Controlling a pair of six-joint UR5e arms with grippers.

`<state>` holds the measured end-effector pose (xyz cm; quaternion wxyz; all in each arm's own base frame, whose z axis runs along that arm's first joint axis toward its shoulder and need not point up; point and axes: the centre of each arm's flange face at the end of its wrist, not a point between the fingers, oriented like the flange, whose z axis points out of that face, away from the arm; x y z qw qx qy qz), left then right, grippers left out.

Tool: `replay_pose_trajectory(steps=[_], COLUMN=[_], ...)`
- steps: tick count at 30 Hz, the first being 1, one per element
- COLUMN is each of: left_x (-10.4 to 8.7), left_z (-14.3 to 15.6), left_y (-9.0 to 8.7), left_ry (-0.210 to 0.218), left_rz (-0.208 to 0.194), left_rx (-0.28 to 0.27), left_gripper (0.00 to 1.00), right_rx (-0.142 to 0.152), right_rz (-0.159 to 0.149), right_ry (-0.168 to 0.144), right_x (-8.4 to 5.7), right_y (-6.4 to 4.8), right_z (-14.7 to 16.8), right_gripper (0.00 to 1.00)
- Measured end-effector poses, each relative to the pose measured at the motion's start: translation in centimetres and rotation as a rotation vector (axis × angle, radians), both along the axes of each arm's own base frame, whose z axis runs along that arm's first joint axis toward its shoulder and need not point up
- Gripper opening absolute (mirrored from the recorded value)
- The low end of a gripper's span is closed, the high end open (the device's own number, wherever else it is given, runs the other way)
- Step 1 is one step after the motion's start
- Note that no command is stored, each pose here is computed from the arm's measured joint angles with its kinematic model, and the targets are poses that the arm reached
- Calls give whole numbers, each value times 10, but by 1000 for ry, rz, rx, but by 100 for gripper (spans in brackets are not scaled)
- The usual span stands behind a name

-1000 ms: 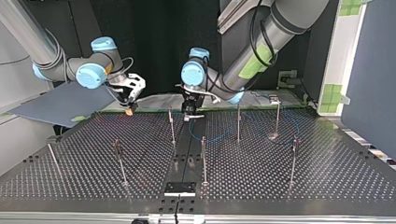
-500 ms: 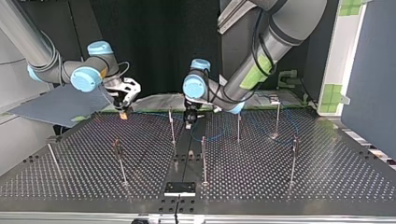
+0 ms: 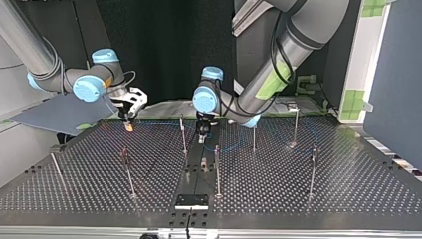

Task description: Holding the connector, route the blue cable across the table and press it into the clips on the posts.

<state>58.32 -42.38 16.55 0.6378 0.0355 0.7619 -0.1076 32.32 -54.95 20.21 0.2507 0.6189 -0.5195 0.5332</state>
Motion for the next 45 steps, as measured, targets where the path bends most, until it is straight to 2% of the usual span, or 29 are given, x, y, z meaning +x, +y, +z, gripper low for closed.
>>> replay_pose_trajectory(steps=[9,16,23,31,36,45], left_x=[-15,-33,-62,-94,-113,-142], left_z=[1,17,24,36,40,43], left_y=[-2,-13,-23,-28,-43,-77], left_ry=[48,71,98,99,88,34], left_rz=[22,-2,-28,-49,-63,-69], left_rx=[70,96,128,140,133,66], left_gripper=[100,100,100,100,100,100], right_rx=[0,0,1,1,1,14], right_rz=[-1,-1,-1,1,3,-8], right_ry=[-1,0,0,-1,-2,-8], right_x=[-1,-1,-1,-1,-1,-7], right_y=[-1,-1,-1,-1,-1,-3], right_z=[0,0,0,0,0,0], right_gripper=[0,0,0,0,0,0])
